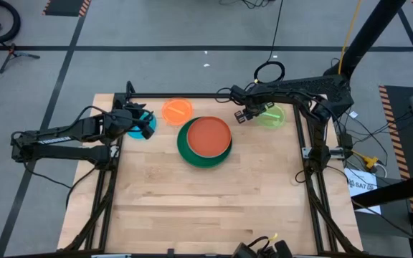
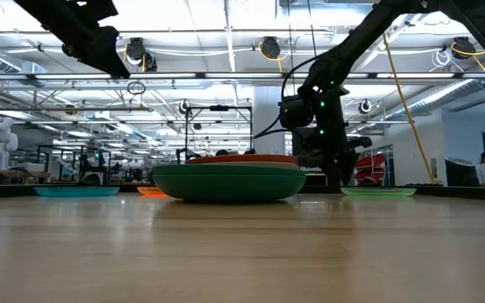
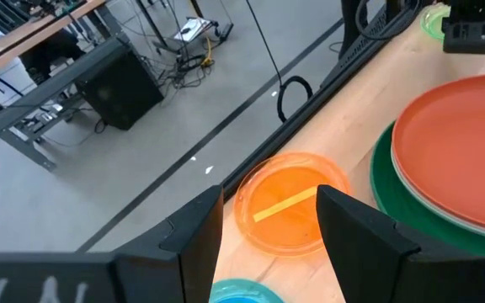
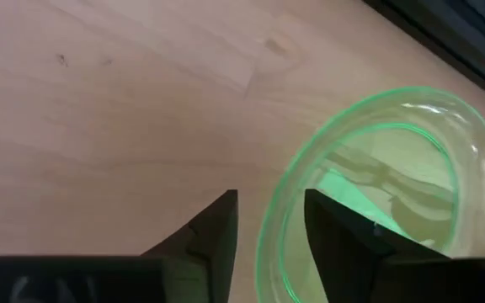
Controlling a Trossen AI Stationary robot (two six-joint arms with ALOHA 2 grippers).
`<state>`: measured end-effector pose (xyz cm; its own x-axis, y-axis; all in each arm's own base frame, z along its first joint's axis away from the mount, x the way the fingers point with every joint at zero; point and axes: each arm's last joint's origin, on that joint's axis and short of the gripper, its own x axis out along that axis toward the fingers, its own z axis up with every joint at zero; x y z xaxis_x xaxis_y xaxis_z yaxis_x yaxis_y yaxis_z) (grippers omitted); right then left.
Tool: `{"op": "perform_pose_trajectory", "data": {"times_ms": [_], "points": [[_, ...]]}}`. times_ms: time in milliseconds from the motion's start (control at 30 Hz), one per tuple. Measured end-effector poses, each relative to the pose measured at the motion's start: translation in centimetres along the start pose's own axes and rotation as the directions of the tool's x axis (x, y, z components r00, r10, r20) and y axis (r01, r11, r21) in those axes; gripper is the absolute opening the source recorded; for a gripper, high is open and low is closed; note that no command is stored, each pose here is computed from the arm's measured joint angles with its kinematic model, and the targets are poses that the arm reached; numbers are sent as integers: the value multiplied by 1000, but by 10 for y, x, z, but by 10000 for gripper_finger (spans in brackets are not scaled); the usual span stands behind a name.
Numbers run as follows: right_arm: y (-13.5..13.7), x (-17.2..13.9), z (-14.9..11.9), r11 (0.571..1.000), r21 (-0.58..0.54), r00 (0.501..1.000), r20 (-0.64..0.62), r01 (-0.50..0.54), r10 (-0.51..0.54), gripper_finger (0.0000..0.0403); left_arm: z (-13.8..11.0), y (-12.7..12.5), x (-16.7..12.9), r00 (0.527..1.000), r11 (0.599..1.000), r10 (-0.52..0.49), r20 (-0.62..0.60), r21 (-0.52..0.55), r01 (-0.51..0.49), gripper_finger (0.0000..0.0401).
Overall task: Stack plastic plates
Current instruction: Stack the green plate on top of the orange plate
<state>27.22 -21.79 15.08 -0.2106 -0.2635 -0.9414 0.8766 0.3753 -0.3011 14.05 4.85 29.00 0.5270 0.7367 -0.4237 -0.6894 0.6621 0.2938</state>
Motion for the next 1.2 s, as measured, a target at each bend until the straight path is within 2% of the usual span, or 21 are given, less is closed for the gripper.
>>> {"op": "perform_pose_trajectory", "data": {"times_ms": [333,633,833,1000,1100,1200], "points": [[3,11,4,1000,9,1000,-1,0,0,82,0,0,0,1000,1000,0,0,1,0,198],[3,11,3,1000,6,1000,-4,2,-2,8,0,0,0,1000,1000,0,0,4,0,198],[5,9,-1,1000,-23,1000,-27,13,-14,7,0,0,0,1000,1000,0,0,4,0,198],[6,-9,-10,997,-63,999,-10,41,-41,3,0,0,0,1000,1000,0,1,4,0,198],[6,-29,-15,994,-93,997,36,64,-61,3,1,0,0,1000,1000,-1,5,0,1,198],[11,-57,-18,987,-152,993,114,54,-36,2,2,0,0,1000,1000,-1,17,-8,1,198]]}}
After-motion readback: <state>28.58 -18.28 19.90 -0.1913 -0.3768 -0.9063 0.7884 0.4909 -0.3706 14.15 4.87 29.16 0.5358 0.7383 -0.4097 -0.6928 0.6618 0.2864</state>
